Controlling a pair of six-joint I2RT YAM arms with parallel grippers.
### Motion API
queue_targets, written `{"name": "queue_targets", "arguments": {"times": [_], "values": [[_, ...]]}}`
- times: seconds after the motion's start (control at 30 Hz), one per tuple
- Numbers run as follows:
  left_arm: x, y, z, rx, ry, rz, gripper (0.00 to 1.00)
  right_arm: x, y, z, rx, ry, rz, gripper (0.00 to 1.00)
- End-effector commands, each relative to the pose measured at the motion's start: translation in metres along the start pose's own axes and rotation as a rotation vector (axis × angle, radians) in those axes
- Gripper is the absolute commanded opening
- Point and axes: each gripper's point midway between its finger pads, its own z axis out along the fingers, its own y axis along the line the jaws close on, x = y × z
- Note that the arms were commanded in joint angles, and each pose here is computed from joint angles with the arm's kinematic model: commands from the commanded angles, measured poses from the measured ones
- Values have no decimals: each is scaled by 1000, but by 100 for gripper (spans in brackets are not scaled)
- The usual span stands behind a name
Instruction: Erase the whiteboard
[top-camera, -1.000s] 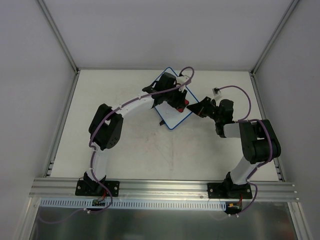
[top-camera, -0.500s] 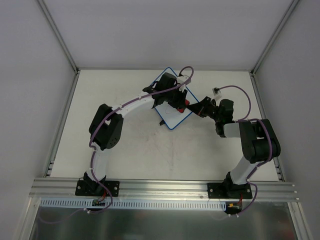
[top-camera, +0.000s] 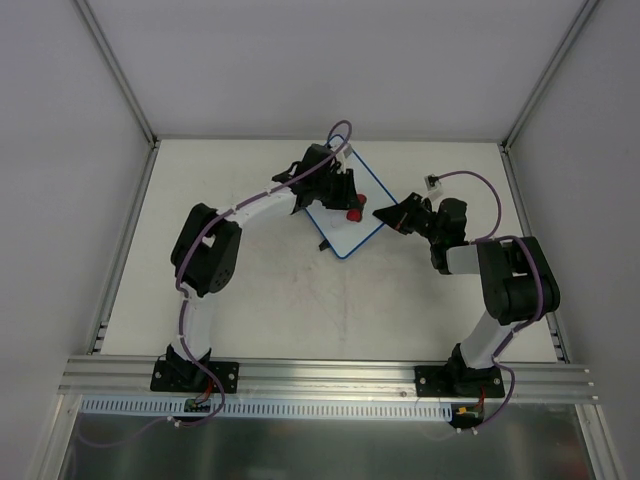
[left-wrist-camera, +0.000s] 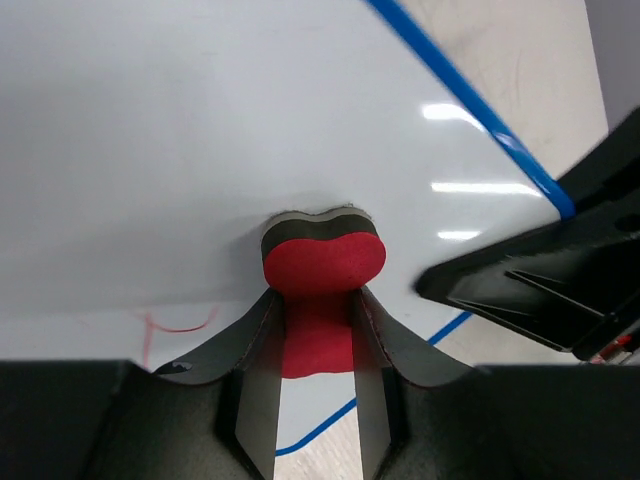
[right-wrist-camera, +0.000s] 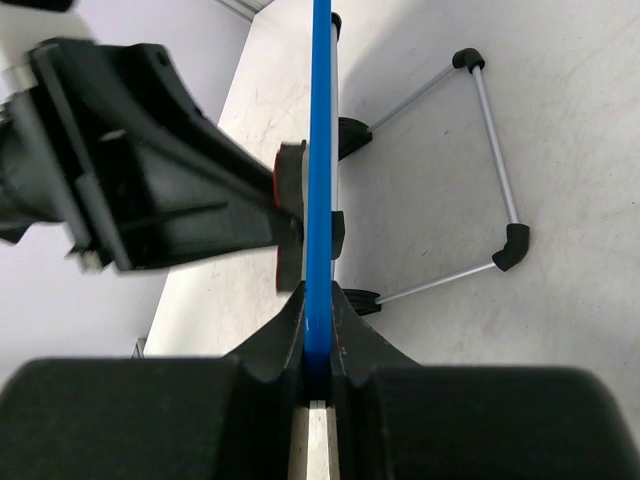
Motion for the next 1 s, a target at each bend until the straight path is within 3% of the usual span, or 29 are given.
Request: {"name": "queue_targets", "arguments": {"times": [0.0, 0.4, 0.77, 0.97], "values": [[65, 115, 18, -261, 142, -286, 0, 9, 33, 7, -141, 55, -100, 0], [77, 134, 1, -341, 78, -379, 0, 7, 32, 4, -138, 47, -96, 0], [76, 129, -13, -420, 29, -300, 0, 4, 35, 2, -144, 38, -100, 0], [82, 80, 12, -317, 83, -90, 0, 2, 34, 0, -142, 35, -98, 0]]}}
